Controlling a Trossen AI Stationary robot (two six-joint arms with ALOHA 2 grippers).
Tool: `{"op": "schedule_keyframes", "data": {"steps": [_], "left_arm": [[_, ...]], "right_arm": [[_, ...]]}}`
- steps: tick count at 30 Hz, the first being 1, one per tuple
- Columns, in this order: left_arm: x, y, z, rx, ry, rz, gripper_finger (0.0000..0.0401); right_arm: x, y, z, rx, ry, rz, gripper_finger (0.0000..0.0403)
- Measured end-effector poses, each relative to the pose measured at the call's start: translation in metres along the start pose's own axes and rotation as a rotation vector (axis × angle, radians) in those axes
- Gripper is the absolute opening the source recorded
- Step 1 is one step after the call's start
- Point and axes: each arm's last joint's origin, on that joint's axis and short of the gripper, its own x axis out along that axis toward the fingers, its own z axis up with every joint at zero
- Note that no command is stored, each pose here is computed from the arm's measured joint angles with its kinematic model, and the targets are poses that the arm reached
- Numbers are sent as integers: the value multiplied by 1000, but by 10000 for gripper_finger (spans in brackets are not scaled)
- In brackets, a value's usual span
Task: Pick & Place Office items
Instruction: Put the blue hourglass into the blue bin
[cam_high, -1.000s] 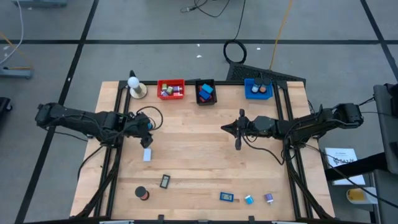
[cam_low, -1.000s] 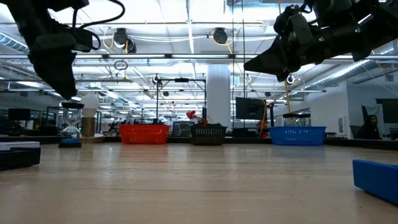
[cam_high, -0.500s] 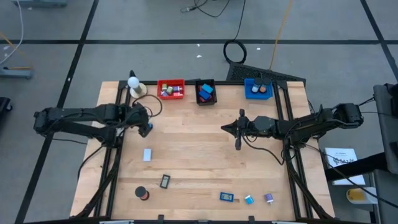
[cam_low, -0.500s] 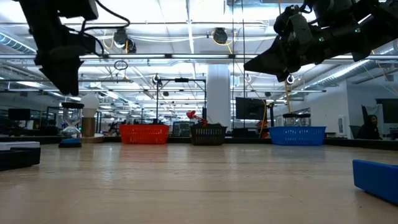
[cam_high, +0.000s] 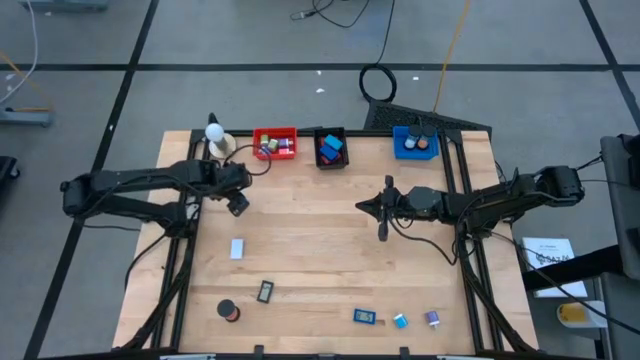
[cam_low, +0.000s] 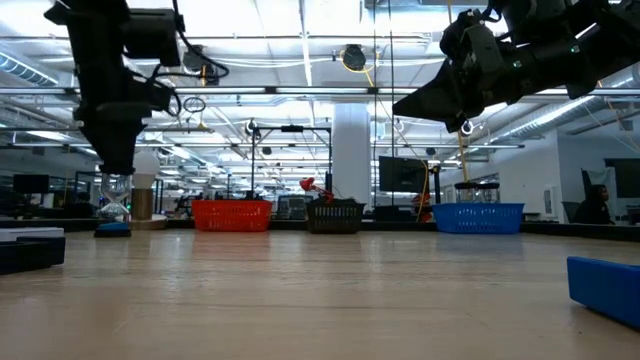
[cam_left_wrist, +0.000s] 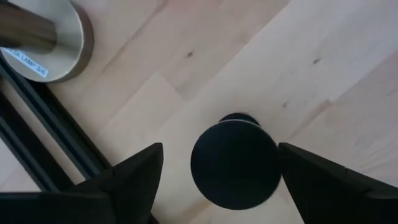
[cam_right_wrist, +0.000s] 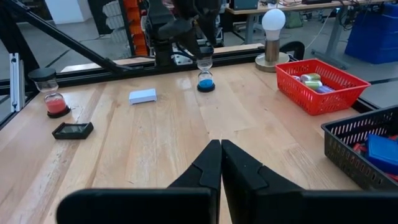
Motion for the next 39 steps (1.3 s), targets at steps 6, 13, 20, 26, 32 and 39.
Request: {"op": "schedule_keyframes", "data": {"steps": [6, 13, 20, 26, 32, 39], "left_arm": [[12, -6, 5, 43, 50, 21, 293], [19, -11, 7, 72, 97, -4, 231], [16, -12, 8, 71, 88, 17, 211], [-22, -19, 37, 31, -64, -56, 211], [-51, -44, 80, 40, -295, -187, 211], [-32, -90, 131, 185, -280, -256, 211]], "right_arm": [[0, 0, 0, 0, 1, 1, 4], [0, 0, 0, 0, 1, 1, 4], [0, 0, 0, 1, -1, 2, 4], [0, 0, 0, 0, -2, 1, 4], [0, 0, 0, 0, -2, 2, 4], [0, 0, -1, -1, 9, 1, 4]]}}
